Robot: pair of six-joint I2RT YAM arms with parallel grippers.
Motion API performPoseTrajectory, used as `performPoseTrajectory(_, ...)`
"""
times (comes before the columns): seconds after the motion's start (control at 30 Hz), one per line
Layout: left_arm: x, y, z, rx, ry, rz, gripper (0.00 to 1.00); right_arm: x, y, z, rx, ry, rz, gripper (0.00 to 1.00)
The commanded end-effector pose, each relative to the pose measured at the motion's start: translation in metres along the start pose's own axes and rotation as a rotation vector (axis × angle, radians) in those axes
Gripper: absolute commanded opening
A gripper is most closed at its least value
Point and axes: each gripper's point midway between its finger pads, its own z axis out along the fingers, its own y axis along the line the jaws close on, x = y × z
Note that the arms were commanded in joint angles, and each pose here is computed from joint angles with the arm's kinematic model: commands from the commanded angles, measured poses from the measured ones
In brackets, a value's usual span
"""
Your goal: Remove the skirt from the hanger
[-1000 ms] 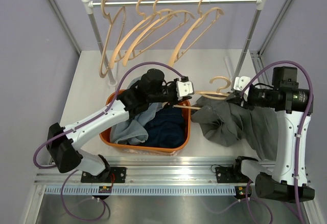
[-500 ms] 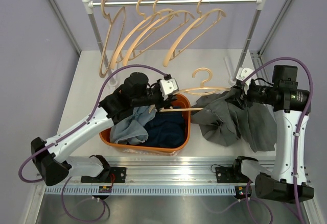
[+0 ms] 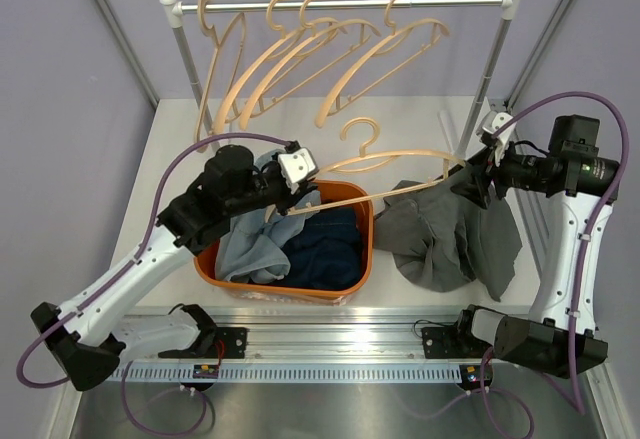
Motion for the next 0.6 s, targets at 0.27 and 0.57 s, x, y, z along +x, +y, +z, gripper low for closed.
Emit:
performPoseTrajectory(0.27, -0.016, 0.021, -0.038, -0.132, -0.043, 0.081, 0.0, -0.047, 0.013, -0.02, -0.027, -0.117, -0.018, 0.77)
performPoseTrajectory(0.57, -0.044, 0.002, -0.038, 0.006, -0.159, 0.284, 0.0, -0.129, 0.051, -0.041, -0.19, -0.302, 0.04, 0.99)
